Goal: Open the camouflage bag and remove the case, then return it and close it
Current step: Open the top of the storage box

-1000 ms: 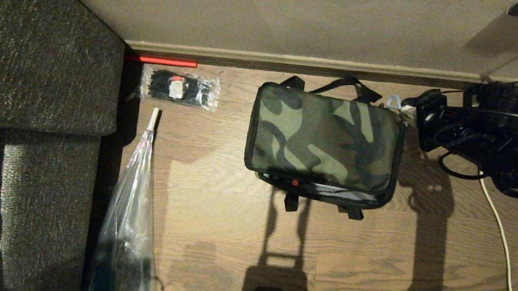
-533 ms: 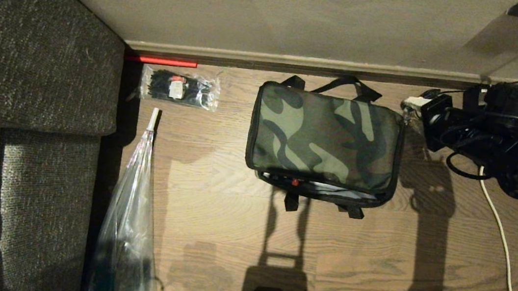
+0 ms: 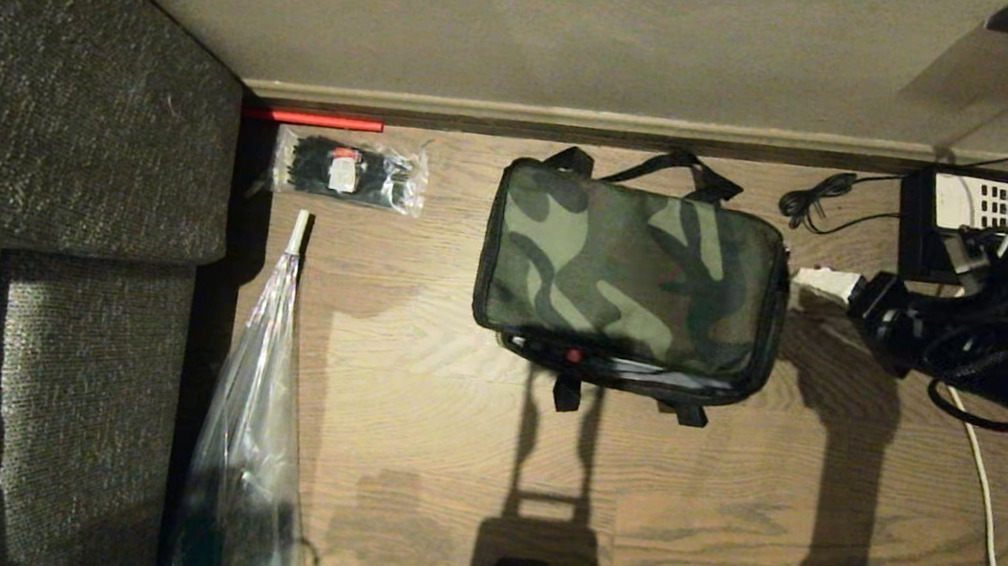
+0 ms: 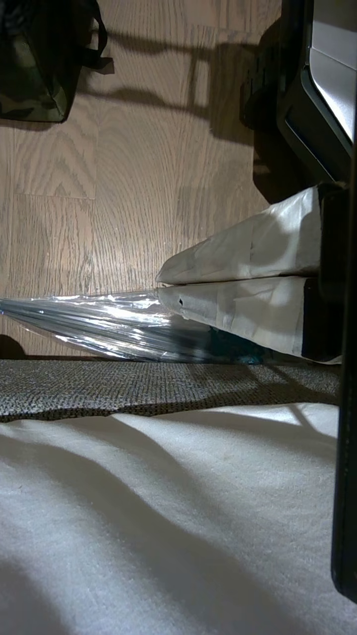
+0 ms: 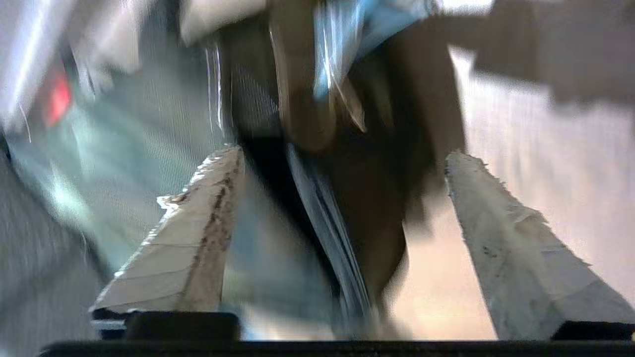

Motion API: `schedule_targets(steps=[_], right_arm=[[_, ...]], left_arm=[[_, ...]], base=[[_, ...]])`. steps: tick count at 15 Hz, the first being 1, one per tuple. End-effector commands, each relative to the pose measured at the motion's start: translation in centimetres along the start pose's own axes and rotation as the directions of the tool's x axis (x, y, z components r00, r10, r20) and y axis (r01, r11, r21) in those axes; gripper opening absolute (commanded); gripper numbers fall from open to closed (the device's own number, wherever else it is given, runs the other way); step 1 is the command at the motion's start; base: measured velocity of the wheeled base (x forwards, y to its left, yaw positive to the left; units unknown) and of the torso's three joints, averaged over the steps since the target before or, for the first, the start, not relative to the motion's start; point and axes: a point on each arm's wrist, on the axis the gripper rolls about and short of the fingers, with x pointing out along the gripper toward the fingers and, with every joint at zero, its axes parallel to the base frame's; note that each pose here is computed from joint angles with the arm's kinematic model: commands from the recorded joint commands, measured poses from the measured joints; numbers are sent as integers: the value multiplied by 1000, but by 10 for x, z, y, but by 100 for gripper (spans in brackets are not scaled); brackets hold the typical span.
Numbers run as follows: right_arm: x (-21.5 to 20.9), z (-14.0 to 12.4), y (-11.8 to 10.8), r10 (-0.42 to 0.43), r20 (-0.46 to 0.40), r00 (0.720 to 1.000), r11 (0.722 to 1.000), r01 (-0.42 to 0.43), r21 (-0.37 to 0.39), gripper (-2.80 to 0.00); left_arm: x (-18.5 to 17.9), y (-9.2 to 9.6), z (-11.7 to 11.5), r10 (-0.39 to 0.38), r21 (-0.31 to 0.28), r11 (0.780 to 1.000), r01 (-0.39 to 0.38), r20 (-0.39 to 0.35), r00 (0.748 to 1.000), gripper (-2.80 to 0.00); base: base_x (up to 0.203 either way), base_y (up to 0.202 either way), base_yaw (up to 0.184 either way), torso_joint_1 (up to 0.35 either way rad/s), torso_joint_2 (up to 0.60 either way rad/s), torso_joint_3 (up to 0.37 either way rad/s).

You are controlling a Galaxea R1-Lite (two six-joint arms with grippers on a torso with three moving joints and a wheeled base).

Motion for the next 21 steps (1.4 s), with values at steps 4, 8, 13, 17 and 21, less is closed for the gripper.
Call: schedule_targets(steps=[4, 8, 13, 17, 21], right_arm=[[-80, -38, 15, -105, -284, 953, 959, 22, -283, 0], [-89, -59, 14, 4, -449, 894, 973, -106, -204, 0], [-56, -50, 10, 112, -366, 924, 989, -138, -46, 0], [-12, -38, 14, 215, -253, 943, 977, -206, 63, 0], [10, -33, 12, 273, -178, 945, 962, -268, 52, 0]], left_arm=[[0, 0, 0, 2, 0, 1000, -2, 1, 1000, -280], [0, 0, 0, 3, 0, 1000, -3, -1, 1000, -280], [0, 0, 0, 3, 0, 1000, -3, -1, 1000, -280], [0, 0, 0, 1, 0, 1000, -1, 0, 1000, -280], [0, 0, 0, 3, 0, 1000, -3, -1, 1000, -280]], base=[[0, 0, 0, 0, 0, 0], [0, 0, 0, 0, 0, 0], [0, 0, 0, 0, 0, 0], [0, 0, 0, 0, 0, 0], [0, 0, 0, 0, 0, 0]])
